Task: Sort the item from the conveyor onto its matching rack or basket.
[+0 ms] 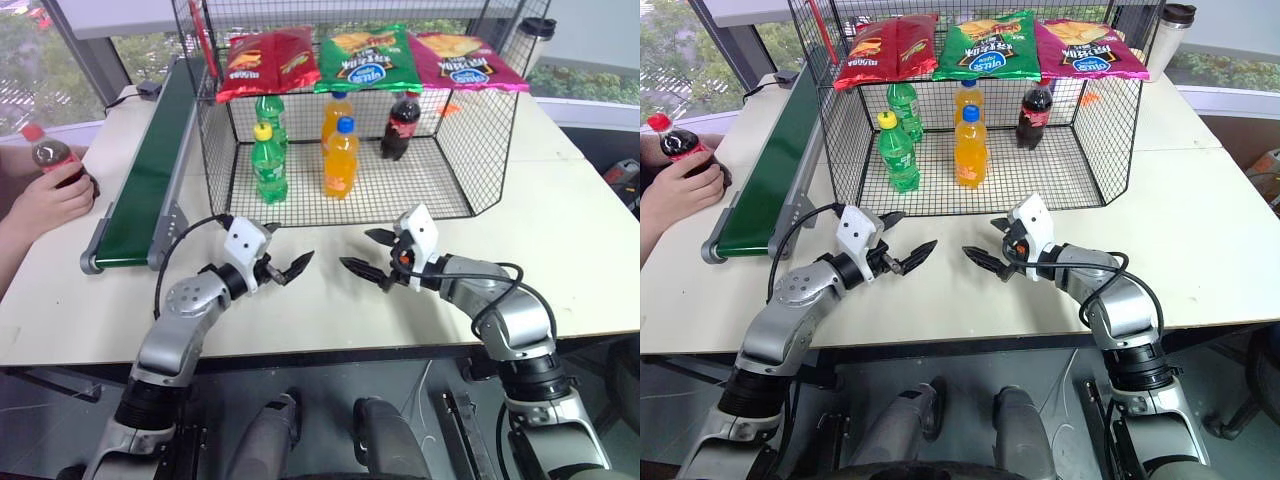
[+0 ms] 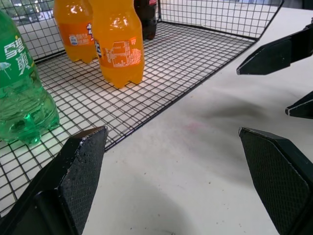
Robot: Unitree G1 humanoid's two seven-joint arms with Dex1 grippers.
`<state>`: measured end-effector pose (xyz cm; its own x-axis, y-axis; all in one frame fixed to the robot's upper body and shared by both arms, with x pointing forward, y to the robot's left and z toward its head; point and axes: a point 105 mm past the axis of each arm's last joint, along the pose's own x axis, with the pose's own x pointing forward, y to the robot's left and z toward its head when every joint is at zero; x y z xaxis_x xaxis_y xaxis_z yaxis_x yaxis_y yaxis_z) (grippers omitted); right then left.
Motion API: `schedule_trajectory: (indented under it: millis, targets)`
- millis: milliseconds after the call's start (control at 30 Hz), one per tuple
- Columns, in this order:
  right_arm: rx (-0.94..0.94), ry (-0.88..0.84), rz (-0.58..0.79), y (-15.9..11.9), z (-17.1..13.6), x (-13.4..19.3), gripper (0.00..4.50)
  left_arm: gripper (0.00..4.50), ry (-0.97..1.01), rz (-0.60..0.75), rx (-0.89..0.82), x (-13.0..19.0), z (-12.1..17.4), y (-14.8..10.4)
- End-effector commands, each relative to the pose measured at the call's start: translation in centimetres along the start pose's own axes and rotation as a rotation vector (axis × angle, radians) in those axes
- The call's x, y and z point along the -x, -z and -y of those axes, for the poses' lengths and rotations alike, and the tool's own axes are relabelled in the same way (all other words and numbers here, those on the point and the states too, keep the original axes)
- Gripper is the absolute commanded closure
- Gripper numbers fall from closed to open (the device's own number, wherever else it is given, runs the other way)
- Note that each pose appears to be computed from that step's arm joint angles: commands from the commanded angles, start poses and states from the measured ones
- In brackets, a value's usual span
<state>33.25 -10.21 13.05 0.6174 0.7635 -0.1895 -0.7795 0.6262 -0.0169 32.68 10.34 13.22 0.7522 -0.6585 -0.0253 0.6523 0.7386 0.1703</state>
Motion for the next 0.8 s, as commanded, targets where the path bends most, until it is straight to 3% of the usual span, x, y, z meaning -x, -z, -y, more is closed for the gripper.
schedule_trajectory:
  millis: [33,800]
  targets:
    - [0.037,-0.005,0.034,-1.12,-0.21,0.29,0.03,0.0,-0.02,0.043,-0.022,0.34,-0.46,-0.87]
    - [0.036,-0.009,0.035,-1.18,-0.31,0.27,0.03,0.0,-0.026,0.031,-0.034,0.15,-0.25,-0.79]
